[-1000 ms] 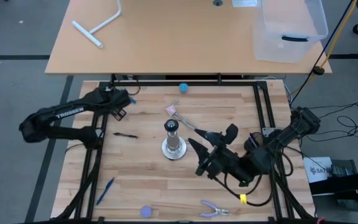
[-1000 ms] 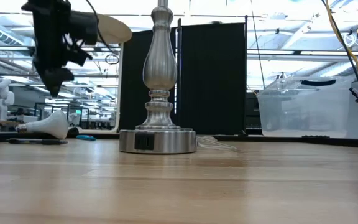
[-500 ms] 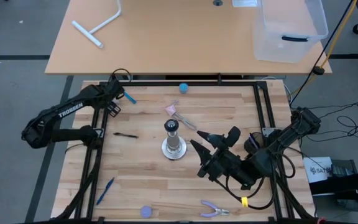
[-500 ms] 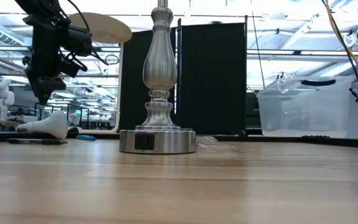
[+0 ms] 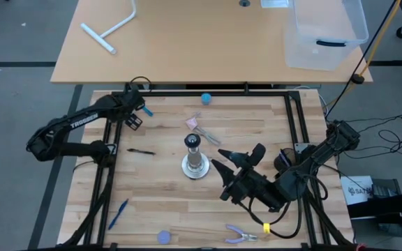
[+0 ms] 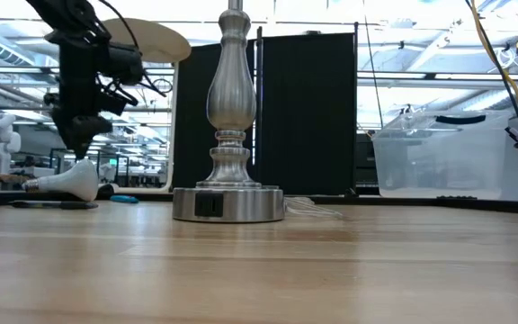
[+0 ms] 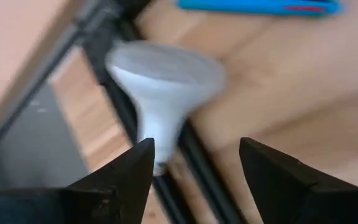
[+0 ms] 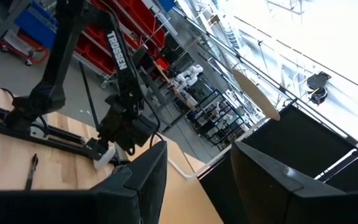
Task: Screw lightbulb
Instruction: Insert the lightbulb into the lamp
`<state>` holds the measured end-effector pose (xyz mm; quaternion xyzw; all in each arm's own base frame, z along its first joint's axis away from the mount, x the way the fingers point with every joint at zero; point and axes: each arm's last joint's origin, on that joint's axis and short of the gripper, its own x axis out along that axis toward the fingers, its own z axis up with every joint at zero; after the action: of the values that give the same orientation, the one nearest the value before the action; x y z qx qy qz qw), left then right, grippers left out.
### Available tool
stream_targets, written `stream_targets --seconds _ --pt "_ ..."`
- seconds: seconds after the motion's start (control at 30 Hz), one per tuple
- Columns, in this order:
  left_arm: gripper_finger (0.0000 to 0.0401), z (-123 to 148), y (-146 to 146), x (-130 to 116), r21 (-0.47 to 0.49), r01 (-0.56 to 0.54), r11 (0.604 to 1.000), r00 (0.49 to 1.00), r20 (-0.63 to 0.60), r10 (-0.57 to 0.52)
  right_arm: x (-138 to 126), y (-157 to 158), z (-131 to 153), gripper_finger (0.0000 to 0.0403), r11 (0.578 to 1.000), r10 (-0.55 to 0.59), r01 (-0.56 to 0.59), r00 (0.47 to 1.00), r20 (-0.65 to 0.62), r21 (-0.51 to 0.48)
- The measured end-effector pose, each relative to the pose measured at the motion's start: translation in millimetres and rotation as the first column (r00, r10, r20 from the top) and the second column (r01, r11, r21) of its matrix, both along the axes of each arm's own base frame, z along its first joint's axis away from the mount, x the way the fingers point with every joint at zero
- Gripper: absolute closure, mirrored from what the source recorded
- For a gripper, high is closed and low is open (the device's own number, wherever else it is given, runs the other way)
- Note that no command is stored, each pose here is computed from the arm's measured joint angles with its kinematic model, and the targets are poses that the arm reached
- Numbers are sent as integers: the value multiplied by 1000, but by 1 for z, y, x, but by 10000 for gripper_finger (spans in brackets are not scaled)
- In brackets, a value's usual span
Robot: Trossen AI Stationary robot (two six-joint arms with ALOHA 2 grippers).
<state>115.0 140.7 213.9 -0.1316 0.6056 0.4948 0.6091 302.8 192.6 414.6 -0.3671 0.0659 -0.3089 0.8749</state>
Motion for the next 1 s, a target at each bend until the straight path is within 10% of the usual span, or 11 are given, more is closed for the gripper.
stream_targets --seconds 0.6,1.0 --pt "160 -42 18 15 -21 -124 992 968 -223 116 0 0 -1 232 1000 3 -3 1000 0 8" --pt "160 -52 25 26 -76 -81 994 989 -133 71 1 1 -2 232 1000 4 -4 1000 -8 5"
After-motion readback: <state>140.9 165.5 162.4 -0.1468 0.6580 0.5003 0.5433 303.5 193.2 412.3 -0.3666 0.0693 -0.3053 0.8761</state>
